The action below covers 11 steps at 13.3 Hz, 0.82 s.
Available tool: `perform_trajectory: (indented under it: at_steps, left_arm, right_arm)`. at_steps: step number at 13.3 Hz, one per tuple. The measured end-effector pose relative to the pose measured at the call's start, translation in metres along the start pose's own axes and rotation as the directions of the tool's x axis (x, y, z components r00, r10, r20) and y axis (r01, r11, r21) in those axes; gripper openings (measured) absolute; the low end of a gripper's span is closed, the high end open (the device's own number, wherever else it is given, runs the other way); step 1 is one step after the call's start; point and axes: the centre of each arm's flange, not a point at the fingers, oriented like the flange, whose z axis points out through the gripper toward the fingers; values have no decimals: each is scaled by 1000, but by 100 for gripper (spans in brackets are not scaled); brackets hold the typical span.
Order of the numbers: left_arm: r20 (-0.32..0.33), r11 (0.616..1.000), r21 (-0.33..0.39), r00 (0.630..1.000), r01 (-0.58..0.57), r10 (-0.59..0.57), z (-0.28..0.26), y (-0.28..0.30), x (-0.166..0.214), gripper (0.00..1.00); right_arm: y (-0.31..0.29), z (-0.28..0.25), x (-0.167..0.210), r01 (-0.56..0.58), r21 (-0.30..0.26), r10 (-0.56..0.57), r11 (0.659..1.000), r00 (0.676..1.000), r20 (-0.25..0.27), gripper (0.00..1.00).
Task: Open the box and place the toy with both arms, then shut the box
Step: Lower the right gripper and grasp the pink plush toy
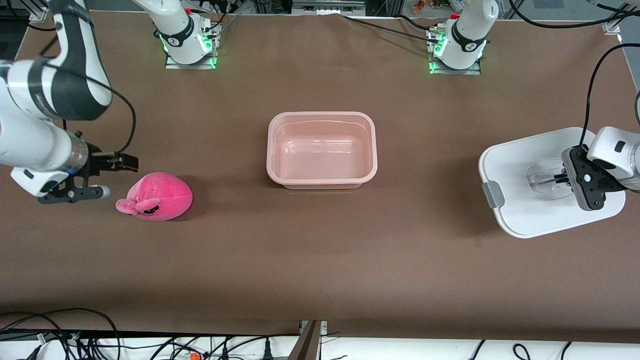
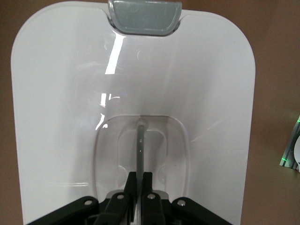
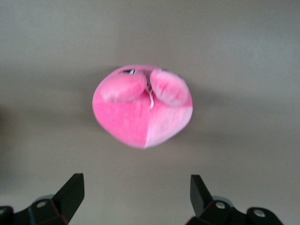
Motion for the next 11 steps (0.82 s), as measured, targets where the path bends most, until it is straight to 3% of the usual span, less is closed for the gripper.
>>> perform_trajectory:
  at_steps: [5,9,11]
  left_arm:
    - [0,1000,0,1000,-3,3,0,0,1,7]
    - [0,1000,0,1000,-4,4,0,0,2,7]
    - [0,1000,0,1000,-4,4,0,0,2,7]
  right_arm:
    - [6,65,27,-11,50,10,999,1000,24,100]
    - [9,101,30,-15,56,16,998,1000,-10,100]
    - [7,126,25,-15,56,16,998,1000,-12,94]
